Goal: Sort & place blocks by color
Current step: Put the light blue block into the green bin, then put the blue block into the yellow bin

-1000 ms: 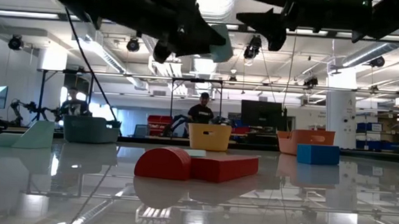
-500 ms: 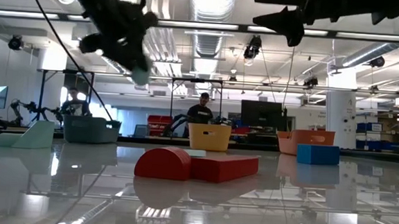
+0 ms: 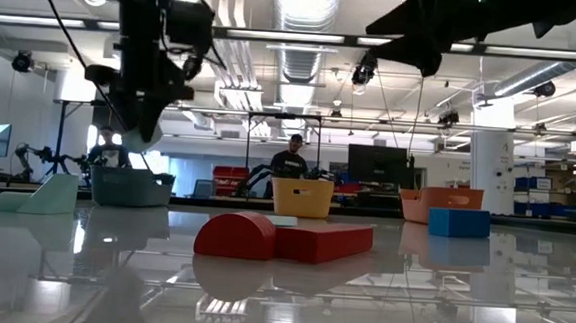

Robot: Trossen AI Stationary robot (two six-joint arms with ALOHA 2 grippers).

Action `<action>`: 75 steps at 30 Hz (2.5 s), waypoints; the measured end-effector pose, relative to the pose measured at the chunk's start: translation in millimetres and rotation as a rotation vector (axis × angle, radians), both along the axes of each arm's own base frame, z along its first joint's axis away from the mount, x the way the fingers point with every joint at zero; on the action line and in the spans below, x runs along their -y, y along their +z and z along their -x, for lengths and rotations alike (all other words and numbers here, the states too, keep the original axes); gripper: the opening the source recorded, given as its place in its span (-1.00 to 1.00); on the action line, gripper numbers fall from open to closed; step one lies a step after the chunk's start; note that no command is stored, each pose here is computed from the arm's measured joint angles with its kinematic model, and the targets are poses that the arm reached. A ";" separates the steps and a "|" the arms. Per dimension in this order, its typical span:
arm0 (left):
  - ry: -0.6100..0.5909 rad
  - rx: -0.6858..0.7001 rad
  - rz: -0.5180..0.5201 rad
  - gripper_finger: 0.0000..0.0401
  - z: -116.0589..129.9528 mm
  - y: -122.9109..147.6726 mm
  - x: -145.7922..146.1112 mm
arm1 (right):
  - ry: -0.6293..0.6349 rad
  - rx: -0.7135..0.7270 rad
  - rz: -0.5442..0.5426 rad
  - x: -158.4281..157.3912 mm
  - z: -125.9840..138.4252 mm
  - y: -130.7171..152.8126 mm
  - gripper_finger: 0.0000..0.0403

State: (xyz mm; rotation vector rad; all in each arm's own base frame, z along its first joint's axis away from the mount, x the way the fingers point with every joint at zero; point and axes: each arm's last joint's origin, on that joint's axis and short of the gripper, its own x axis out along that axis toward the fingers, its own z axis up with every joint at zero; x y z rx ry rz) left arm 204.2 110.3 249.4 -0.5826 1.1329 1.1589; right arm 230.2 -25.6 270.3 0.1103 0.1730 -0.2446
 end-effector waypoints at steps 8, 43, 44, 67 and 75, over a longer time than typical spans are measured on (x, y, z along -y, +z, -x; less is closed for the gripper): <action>0.063 -0.106 0.088 -0.40 2.9 -23.0 -41.0 | -0.005 -0.006 0.002 2.5 1.2 0.0 0.28; -0.530 0.538 -0.300 -0.05 -51.3 47.4 156.6 | 0.376 -0.108 -0.462 -83.1 0.7 -14.4 0.15; -0.564 0.559 -0.318 -0.05 -53.5 47.8 165.6 | 0.377 -0.116 -0.489 -88.4 1.3 -15.5 0.15; -0.838 0.532 -0.491 -0.05 -66.8 50.5 191.5 | -0.348 -0.970 -0.529 -125.1 1.6 -10.7 0.14; -0.873 0.459 -0.494 -0.05 -62.4 33.8 189.8 | -0.363 -1.148 -0.452 -130.2 -14.6 -21.1 0.14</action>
